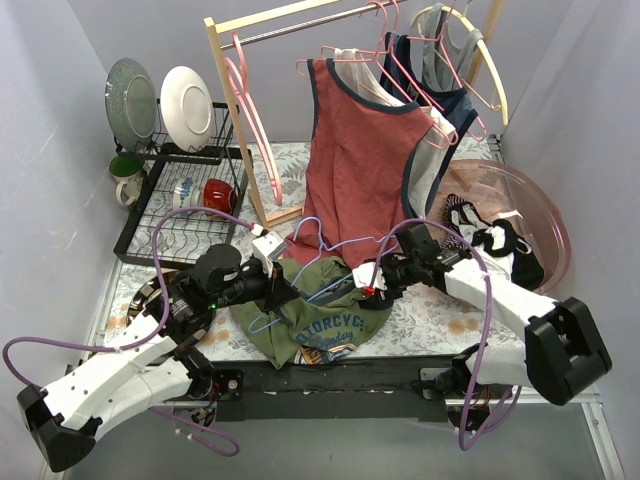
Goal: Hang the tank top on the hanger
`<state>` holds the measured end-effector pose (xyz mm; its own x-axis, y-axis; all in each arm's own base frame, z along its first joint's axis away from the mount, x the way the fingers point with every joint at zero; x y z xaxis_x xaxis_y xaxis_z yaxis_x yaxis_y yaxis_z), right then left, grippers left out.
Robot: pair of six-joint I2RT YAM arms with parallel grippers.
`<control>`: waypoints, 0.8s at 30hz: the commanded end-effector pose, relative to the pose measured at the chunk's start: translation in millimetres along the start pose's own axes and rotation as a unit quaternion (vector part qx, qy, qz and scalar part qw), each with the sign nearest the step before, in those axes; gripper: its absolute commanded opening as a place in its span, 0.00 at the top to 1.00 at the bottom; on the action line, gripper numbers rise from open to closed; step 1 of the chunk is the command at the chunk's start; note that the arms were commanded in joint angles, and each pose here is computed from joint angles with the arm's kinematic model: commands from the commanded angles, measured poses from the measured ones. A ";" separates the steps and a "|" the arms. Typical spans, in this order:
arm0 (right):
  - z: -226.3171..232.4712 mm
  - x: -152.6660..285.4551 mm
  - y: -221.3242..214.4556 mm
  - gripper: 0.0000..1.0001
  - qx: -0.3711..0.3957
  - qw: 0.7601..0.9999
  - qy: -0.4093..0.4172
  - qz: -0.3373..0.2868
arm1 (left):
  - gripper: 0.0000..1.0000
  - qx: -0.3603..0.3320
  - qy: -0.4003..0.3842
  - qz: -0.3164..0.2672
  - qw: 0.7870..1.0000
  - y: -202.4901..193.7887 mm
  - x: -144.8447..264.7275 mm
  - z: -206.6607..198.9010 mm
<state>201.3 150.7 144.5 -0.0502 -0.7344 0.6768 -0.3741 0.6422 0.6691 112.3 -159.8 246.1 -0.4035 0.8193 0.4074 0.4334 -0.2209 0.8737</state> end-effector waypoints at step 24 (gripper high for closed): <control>-31.1 -22.4 8.3 0.88 0.098 0.993 -0.003 0.062 | 1.00 0.028 0.000 -0.028 0.999 1.5 4.0 -3.2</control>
<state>223.9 177.6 133.0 -0.0823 -0.6569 0.7494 -0.5252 0.6677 0.5276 110.2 -160.1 243.6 -0.4074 0.8179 0.4062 0.4734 -0.1912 0.8598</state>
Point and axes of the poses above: each gripper's point midway between its finger pads, its own x axis back along the fingers, its own z axis along the line the jaws close on, y = z × x, the point moved 9 cm from there along x, back along the fingers, and after that the axes turned 4 degrees about -x, right-handed, at the moved point
